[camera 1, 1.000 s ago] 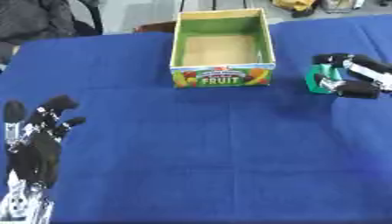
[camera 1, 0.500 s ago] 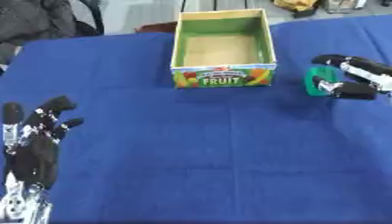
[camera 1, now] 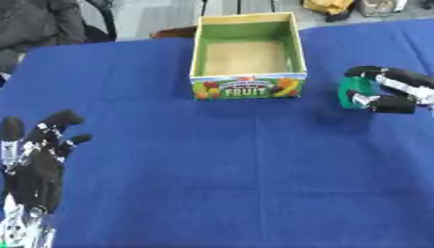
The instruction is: Pick up objects on the table and place them in the box.
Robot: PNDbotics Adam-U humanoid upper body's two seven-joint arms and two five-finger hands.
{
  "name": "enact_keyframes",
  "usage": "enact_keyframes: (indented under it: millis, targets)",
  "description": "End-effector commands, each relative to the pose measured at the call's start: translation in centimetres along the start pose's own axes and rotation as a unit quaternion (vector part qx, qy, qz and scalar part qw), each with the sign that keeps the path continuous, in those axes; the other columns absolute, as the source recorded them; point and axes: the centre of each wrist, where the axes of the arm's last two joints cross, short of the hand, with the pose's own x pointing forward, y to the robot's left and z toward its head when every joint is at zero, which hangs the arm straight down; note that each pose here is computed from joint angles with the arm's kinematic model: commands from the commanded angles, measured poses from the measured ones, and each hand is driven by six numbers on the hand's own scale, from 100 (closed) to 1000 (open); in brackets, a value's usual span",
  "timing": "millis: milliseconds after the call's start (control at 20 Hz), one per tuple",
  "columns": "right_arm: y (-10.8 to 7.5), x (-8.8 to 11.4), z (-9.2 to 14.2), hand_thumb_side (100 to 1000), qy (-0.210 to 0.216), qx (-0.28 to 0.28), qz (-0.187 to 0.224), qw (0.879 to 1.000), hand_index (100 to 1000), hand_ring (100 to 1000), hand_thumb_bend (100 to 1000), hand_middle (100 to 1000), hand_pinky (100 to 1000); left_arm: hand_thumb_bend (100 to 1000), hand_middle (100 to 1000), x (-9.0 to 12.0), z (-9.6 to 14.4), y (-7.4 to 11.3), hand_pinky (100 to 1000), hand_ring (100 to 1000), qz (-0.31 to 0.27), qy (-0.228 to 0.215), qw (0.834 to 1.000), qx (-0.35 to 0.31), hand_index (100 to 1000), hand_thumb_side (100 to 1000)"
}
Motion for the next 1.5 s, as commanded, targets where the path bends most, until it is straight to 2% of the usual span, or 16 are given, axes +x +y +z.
enact_keyframes:
  millis: [50,550,700,750,850,1100,1350,1500]
  targets:
    - [-1.7,-0.8,0.9,888,0.012,-0.005,0.020,1.000,1000,1000,100,995,992,630,665,0.5,-0.2,0.0,737,966,-0.004,-0.010,1.000,-0.007,788,1000]
    - [-1.3,-1.1,1.1,935,0.018,0.024,0.031,0.999,1000,1000,100,1000,966,631,666,0.4,-0.2,0.0,738,968,-0.004,-0.010,1.000,-0.008,788,1000]
    - [-1.1,-1.2,1.1,881,0.019,0.036,0.036,0.999,1000,1000,100,1000,961,631,666,0.4,-0.2,0.0,738,968,-0.004,-0.010,1.000,-0.008,788,1000]
    - [-1.1,-1.2,1.1,825,0.020,0.039,0.038,0.998,1000,1000,100,1000,948,632,667,0.4,-0.2,0.0,738,969,-0.004,-0.010,1.000,-0.009,789,1000]
    - [-1.0,-1.2,1.1,784,0.020,0.044,0.039,0.998,1000,1000,100,1000,937,632,667,0.5,-0.2,-0.1,738,969,-0.004,-0.010,1.000,-0.009,789,1000]
    - [-0.6,-1.3,0.9,733,0.025,0.049,0.039,0.998,1000,958,100,1000,903,633,668,0.5,-0.3,-0.1,739,969,-0.003,-0.011,1.000,-0.009,789,1000]
    - [-0.2,-1.2,0.6,649,0.023,0.045,0.037,0.998,1000,859,100,981,838,635,668,0.5,-0.3,-0.1,739,970,-0.003,-0.012,1.000,-0.010,789,1000]
    - [0.0,-1.1,0.4,573,0.020,0.039,0.036,0.998,1000,773,100,927,783,635,669,0.5,-0.3,-0.2,739,970,-0.002,-0.012,1.000,-0.010,789,1000]
